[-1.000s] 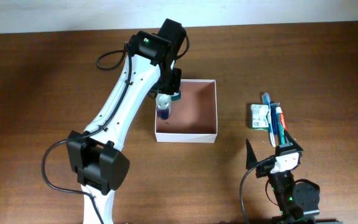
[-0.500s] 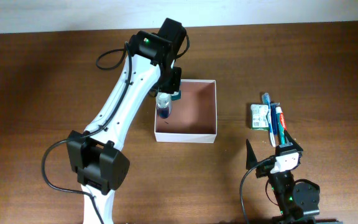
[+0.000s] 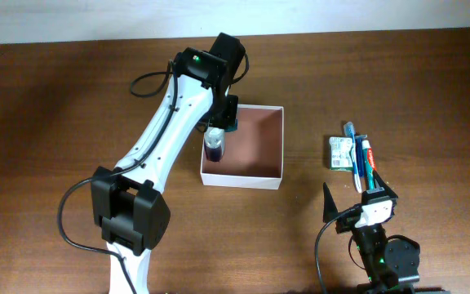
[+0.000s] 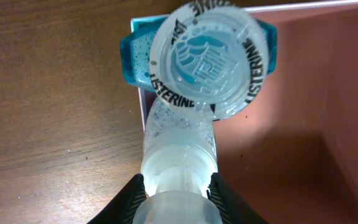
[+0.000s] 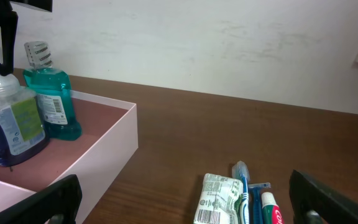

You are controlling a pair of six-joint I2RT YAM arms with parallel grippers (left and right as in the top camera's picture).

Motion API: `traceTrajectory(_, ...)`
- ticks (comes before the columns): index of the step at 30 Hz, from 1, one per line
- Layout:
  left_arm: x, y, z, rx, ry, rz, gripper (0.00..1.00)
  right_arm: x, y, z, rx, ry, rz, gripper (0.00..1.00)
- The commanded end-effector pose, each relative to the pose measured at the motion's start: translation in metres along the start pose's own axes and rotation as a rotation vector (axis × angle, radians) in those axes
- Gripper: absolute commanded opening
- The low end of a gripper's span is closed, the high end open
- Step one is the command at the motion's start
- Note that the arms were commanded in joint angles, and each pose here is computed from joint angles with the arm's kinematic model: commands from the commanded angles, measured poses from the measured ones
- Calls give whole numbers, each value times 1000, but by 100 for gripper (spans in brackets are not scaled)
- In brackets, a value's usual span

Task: Pack container
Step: 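Lower the soap bottle into the box beside the Listerine bottle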

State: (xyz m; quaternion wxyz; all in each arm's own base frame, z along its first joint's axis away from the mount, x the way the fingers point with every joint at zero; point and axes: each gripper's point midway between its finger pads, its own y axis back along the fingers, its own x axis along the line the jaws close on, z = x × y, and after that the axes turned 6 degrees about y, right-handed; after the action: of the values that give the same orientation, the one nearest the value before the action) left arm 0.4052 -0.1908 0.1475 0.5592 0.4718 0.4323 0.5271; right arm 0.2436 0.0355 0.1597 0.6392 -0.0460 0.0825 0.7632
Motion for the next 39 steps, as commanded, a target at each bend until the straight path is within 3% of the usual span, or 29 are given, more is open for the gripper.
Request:
traceTrajectory(1,6,2,5,-26,16,23,23,-1,0,-2,3,-5,-6,98)
traceTrajectory(24,10,2,7,-36,16,47,24,-1,0,-2,3,-5,-6,98)
traceTrajectory(28,9,2,7,-35,15,47,36,-1,0,-2,3,-5,-6,98)
traceTrajectory(39,10,2,6,-32,15,48,38,-1,0,-2,3,-5,-6,98)
